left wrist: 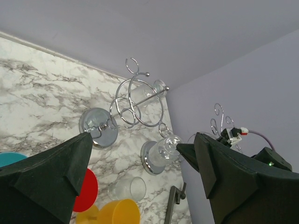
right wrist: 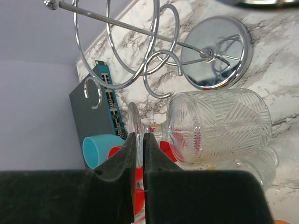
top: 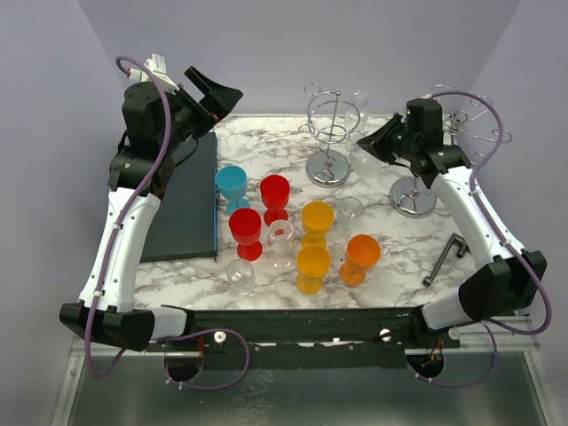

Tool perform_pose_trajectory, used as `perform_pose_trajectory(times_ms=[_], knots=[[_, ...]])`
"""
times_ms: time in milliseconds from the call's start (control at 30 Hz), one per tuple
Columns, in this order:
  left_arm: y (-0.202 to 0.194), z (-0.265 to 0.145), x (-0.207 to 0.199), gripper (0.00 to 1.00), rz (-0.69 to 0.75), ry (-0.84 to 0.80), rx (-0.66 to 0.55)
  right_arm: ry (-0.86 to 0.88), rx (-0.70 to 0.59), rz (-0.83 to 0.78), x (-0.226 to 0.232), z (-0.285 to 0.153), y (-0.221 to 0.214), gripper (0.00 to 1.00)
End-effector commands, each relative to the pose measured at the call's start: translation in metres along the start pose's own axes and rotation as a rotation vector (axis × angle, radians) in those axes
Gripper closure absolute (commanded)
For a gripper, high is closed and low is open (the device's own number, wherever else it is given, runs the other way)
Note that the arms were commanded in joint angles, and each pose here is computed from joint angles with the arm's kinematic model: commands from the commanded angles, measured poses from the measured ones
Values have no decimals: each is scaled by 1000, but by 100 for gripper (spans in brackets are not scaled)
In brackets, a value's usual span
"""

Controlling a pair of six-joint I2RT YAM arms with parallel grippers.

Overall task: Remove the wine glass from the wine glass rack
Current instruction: Place the wine glass at the center of the board.

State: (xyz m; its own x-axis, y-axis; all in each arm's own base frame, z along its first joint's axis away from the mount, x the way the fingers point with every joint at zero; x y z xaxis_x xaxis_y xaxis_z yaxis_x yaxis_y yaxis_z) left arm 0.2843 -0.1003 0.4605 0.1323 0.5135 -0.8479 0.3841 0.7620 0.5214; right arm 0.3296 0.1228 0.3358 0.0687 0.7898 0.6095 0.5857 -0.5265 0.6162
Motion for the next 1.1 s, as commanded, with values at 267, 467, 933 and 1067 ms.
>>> perform_pose_trajectory(times_ms=[267, 467, 933, 1067], knots=[[-11, 0, 0, 1, -77, -85, 83, 255, -5, -20, 42, -39, 20, 100], [-16, -1, 5, 1, -107, -93, 106, 311, 23, -4, 48, -44, 19, 100], [-31, 1, 10, 3, -217, -212, 187, 582, 73, 38, 91, -70, 42, 100], [-34, 5, 8, 6, -250, -302, 221, 665, 72, 53, 111, -74, 53, 100]])
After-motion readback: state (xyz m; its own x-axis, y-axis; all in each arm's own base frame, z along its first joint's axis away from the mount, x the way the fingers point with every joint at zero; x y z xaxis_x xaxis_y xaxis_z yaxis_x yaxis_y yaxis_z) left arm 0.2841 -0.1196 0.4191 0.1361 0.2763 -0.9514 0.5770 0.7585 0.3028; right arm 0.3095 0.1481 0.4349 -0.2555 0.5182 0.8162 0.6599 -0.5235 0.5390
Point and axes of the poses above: each gripper's point midway between its finger pads, its own z axis out along the fingers, its own x axis along the line the jaws close on, y = z × x, the point moved 10 cm from there along -z, back along the fingers, and after that the axes turned 10 degrees about -z, right-handed, at the moved point
